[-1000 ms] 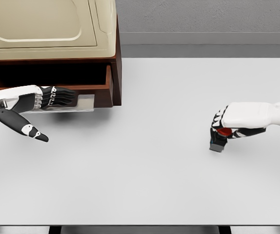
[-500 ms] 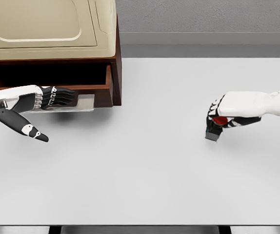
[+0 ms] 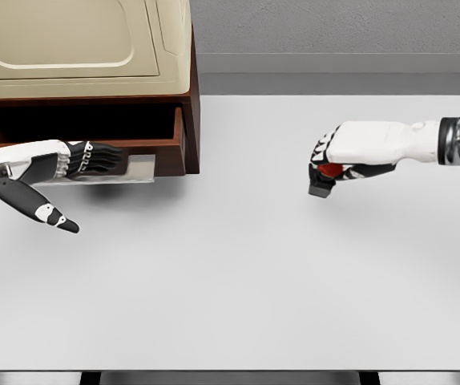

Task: Open the cabinet drawer with left arm, and place a switch into the drawer with right arm

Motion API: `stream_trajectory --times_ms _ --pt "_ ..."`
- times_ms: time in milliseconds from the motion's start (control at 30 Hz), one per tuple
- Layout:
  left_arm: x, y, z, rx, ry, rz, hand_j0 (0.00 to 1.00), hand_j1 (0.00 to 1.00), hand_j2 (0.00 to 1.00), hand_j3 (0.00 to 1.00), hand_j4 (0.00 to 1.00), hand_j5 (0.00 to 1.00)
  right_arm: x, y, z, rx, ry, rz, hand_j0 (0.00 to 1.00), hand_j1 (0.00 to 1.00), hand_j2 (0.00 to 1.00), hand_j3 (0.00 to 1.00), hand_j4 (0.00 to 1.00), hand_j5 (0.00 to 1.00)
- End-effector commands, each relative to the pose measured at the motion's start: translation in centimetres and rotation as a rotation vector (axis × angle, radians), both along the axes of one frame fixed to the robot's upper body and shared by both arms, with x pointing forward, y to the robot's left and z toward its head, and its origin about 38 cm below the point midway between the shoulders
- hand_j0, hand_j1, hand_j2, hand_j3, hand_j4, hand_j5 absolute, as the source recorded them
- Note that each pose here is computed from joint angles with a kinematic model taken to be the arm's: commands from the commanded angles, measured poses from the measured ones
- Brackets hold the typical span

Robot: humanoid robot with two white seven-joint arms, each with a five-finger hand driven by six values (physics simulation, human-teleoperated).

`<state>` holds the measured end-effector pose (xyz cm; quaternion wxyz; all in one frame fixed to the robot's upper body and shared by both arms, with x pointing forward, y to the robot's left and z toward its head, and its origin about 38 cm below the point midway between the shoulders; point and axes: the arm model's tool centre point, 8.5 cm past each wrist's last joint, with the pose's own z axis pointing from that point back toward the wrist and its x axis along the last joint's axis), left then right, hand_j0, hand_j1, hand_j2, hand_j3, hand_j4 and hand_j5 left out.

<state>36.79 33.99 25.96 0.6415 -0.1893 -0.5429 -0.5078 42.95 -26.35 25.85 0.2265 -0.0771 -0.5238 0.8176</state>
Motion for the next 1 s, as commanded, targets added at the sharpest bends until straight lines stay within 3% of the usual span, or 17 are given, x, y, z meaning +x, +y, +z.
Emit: stream_trajectory --times_ms 0,533,967 --pt "0.0 0.1 -0.3 0.024 -0.004 -0.002 1.0 1.0 1.0 1.0 1.0 1.0 0.2 0.9 -0.1 0.002 -0.008 0.014 0.51 0.51 0.51 0.51 0.51 0.51" --pt "0.4 0.1 1.0 -0.002 -0.033 0.005 1.0 1.0 1.0 1.0 1.0 1.0 1.4 6.8 3.1 0.035 -0.119 0.126 0.51 0.51 0.51 0.51 0.51 0.51" --pt "0.6 0.1 2.6 -0.036 -0.08 -0.002 1.0 1.0 1.0 1.0 1.0 1.0 1.4 10.3 7.9 0.064 -0.23 0.209 0.51 0.51 0.51 0.51 0.51 0.51"
